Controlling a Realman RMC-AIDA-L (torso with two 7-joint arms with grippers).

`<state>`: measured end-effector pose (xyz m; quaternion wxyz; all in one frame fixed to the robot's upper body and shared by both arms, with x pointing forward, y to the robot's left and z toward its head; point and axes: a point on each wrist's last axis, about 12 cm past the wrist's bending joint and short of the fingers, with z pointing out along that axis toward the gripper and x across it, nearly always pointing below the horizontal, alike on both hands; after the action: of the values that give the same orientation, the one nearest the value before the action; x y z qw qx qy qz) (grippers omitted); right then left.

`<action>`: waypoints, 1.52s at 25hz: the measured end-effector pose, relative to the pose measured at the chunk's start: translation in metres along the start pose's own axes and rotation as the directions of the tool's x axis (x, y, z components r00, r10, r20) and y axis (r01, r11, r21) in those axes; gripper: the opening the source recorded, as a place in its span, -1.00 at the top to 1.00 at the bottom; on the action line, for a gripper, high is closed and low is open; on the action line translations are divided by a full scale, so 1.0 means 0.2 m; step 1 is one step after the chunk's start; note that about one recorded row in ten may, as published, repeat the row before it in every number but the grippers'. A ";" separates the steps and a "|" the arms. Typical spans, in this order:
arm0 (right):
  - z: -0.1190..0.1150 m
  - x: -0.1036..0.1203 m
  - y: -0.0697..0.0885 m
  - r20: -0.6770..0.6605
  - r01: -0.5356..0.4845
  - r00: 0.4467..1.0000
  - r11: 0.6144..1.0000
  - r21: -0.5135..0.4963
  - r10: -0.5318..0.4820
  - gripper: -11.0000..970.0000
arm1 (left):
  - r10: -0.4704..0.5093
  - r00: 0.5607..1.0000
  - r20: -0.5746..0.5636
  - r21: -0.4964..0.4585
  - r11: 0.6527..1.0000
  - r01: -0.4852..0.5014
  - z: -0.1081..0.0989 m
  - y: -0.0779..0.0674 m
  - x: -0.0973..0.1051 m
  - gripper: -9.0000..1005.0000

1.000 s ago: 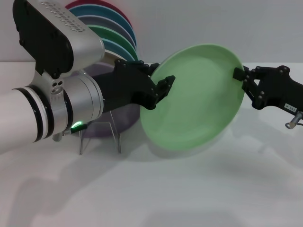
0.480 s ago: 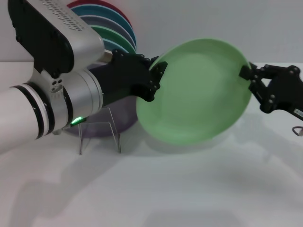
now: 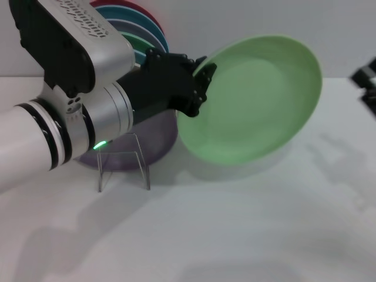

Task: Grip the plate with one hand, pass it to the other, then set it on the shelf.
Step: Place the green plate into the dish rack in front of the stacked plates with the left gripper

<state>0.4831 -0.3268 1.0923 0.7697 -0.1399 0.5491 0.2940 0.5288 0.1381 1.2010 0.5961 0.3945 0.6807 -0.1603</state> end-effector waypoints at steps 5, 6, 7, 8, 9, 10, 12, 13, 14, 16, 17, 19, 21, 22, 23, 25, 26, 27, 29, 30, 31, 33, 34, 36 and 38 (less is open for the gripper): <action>-0.17 -0.03 -0.05 0.168 -0.070 0.985 0.972 0.223 0.032 0.00 | 0.089 0.993 0.075 -0.108 0.991 -0.080 -0.02 0.00 -0.03 0.83; -0.17 -0.03 -0.05 0.168 -0.070 0.985 0.972 0.223 0.032 -0.04 | 0.138 0.985 0.101 -0.156 0.980 -0.122 -0.03 -0.02 -0.04 0.83; -0.19 -0.03 -0.06 0.179 -0.075 0.983 0.965 0.251 0.030 -0.08 | 0.191 0.974 0.119 -0.205 0.965 -0.164 -0.03 -0.03 -0.05 0.83; -0.20 -0.03 -0.06 0.181 -0.078 0.983 0.961 0.265 0.029 -0.12 | 0.255 0.958 0.132 -0.266 0.940 -0.213 -0.03 -0.05 -0.06 0.83; -0.20 -0.03 -0.06 0.179 -0.077 0.983 0.959 0.274 0.028 -0.16 | 0.312 0.940 0.138 -0.313 0.914 -0.258 -0.02 -0.08 -0.06 0.83; -0.20 -0.02 -0.07 0.173 -0.076 0.985 0.957 0.280 0.028 -0.20 | 0.374 0.917 0.140 -0.366 0.880 -0.303 -0.02 -0.11 -0.06 0.83; -0.19 -0.02 -0.07 0.169 -0.077 0.985 0.956 0.282 0.030 -0.29 | 0.482 0.864 0.147 -0.449 0.811 -0.375 -0.01 -0.18 -0.06 0.82; -0.19 -0.01 -0.07 0.167 -0.080 0.985 0.956 0.281 0.033 -0.29 | 0.530 0.832 0.161 -0.489 0.775 -0.399 -0.01 -0.21 -0.07 0.82; -0.18 -0.01 -0.07 0.165 -0.081 0.986 0.956 0.283 0.035 -0.29 | 0.563 0.807 0.179 -0.515 0.752 -0.411 -0.01 -0.24 -0.06 0.82; -0.18 0.00 -0.08 0.160 -0.084 0.986 0.954 0.287 0.039 -0.29 | 0.611 0.757 0.230 -0.543 0.727 -0.421 -0.03 -0.29 -0.04 0.82; -0.18 0.00 -0.08 0.157 -0.085 0.987 0.953 0.290 0.040 -0.29 | 0.627 0.735 0.258 -0.545 0.723 -0.425 -0.04 -0.30 -0.02 0.82; -0.17 0.00 -0.09 0.153 -0.087 0.987 0.952 0.294 0.043 -0.29 | 0.630 0.702 0.334 -0.527 0.742 -0.415 -0.08 -0.31 0.03 0.82; -0.17 0.01 -0.09 0.146 -0.085 0.988 0.951 0.298 0.043 -0.29 | 0.596 0.685 0.419 -0.492 0.783 -0.381 -0.12 -0.30 0.08 0.81; -0.17 0.01 -0.09 0.142 -0.083 0.989 0.950 0.302 0.041 -0.29 | 0.567 0.681 0.464 -0.469 0.809 -0.354 -0.15 -0.28 0.11 0.81; -0.17 0.02 -0.09 0.138 -0.081 0.990 0.950 0.303 0.040 -0.29 | 0.545 0.679 0.493 -0.456 0.826 -0.331 -0.17 -0.25 0.14 0.81; -0.16 0.02 -0.09 0.133 -0.077 0.990 0.950 0.303 0.038 -0.29 | 0.490 0.676 0.551 -0.426 0.861 -0.276 -0.22 -0.18 0.21 0.81; -0.16 0.02 -0.09 0.131 -0.078 0.991 0.950 0.302 0.040 -0.29 | 0.466 0.674 0.573 -0.415 0.874 -0.252 -0.24 -0.15 0.24 0.81; -0.16 0.03 -0.09 0.129 -0.079 0.991 0.950 0.302 0.042 -0.29 | 0.441 0.670 0.597 -0.403 0.887 -0.225 -0.26 -0.12 0.28 0.81; -0.15 0.03 -0.09 0.129 -0.080 0.991 0.950 0.301 0.043 -0.29 | 0.412 0.664 0.623 -0.390 0.900 -0.193 -0.30 -0.05 0.35 0.80; -0.15 0.03 -0.09 0.128 -0.080 0.991 0.950 0.300 0.043 -0.29 | 0.400 0.667 0.628 -0.390 0.904 -0.175 -0.32 0.00 0.43 0.80; -0.15 0.03 -0.09 0.127 -0.080 0.991 0.951 0.300 0.043 -0.29 | 0.400 0.667 0.628 -0.390 0.904 -0.175 -0.32 0.00 0.43 0.80; -0.15 0.03 -0.09 0.126 -0.080 0.991 0.951 0.298 0.044 -0.29 | 0.389 0.672 0.630 -0.392 0.906 -0.157 -0.34 0.05 0.51 0.80; -0.15 0.03 -0.09 0.125 -0.081 0.991 0.951 0.298 0.045 -0.29 | 0.381 0.673 0.634 -0.392 0.909 -0.145 -0.35 0.06 0.53 0.80; -0.15 0.04 -0.08 0.123 -0.083 0.991 0.951 0.299 0.048 -0.29 | 0.366 0.676 0.640 -0.394 0.911 -0.120 -0.37 0.08 0.58 0.79; -0.15 0.04 -0.08 0.121 -0.086 0.991 0.950 0.299 0.052 -0.29 | 0.353 0.684 0.638 -0.398 0.912 -0.099 -0.39 0.10 0.61 0.79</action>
<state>0.4715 -0.3540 1.0721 0.8008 0.0159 0.5484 0.2402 0.4923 0.2463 1.1098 0.8809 0.2805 0.3668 -0.1042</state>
